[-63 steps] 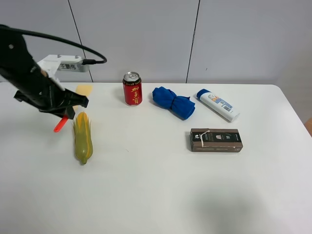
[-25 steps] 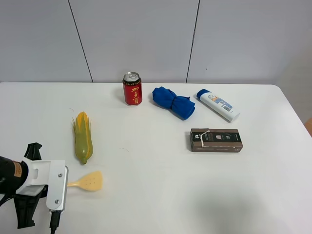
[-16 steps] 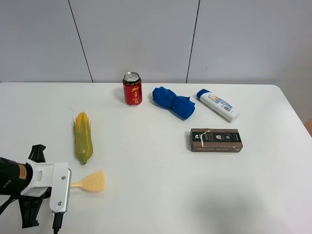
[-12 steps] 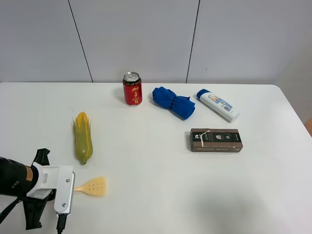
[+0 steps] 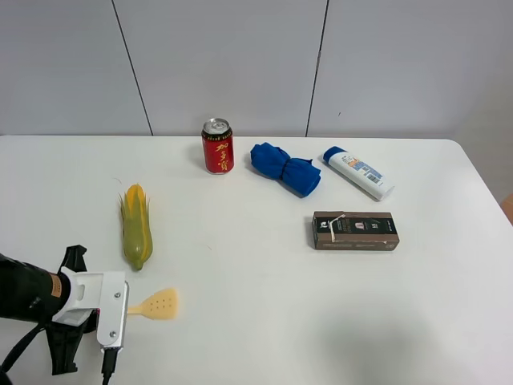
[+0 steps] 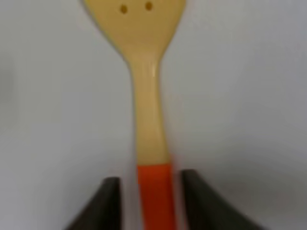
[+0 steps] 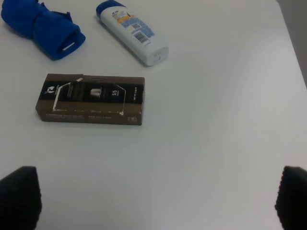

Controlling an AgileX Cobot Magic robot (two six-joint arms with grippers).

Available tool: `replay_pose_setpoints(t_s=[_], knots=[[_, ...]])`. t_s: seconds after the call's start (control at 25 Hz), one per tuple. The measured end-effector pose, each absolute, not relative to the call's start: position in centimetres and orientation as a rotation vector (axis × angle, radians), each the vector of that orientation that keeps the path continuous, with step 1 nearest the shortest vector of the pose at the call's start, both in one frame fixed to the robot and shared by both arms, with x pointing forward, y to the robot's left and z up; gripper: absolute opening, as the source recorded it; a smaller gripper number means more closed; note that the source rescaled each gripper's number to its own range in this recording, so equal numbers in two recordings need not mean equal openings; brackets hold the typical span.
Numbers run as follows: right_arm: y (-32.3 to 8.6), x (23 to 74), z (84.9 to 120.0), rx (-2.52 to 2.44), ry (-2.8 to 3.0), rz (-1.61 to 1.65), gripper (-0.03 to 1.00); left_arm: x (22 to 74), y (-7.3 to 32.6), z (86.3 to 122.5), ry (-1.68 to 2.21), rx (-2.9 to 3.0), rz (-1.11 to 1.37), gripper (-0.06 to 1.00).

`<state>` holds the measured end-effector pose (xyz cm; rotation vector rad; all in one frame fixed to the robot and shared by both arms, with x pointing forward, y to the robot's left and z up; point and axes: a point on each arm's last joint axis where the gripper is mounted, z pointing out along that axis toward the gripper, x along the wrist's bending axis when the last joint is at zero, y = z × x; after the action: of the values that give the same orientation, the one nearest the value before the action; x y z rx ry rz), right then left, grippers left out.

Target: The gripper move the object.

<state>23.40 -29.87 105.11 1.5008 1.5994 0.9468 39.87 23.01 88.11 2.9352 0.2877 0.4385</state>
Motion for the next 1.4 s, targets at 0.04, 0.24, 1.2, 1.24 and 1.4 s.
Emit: replay_pose_setpoints(t_s=[0.04, 0.24, 1.2, 1.24, 1.4], knots=[[-29.9, 23.4, 105.1, 1.501, 1.599, 0.947, 1.00, 39.9, 23.0, 88.1, 0.336, 2.926, 0.434, 0.50], [-29.9, 23.4, 105.1, 1.501, 1.599, 0.947, 1.00, 39.9, 23.0, 88.1, 0.454, 2.903, 0.427, 0.96], [-29.9, 23.4, 105.1, 1.501, 1.599, 0.947, 1.00, 43.7, 22.9, 105.1, 1.627, 1.777, 0.420, 0.99], [-29.9, 23.4, 105.1, 1.501, 1.599, 0.947, 1.00, 43.9, 23.6, 105.9, 1.637, 1.755, 0.456, 0.99], [-29.9, 23.4, 105.1, 1.501, 1.599, 0.947, 1.00, 44.3, 27.5, 108.7, 1.702, 1.676, 0.639, 0.99]])
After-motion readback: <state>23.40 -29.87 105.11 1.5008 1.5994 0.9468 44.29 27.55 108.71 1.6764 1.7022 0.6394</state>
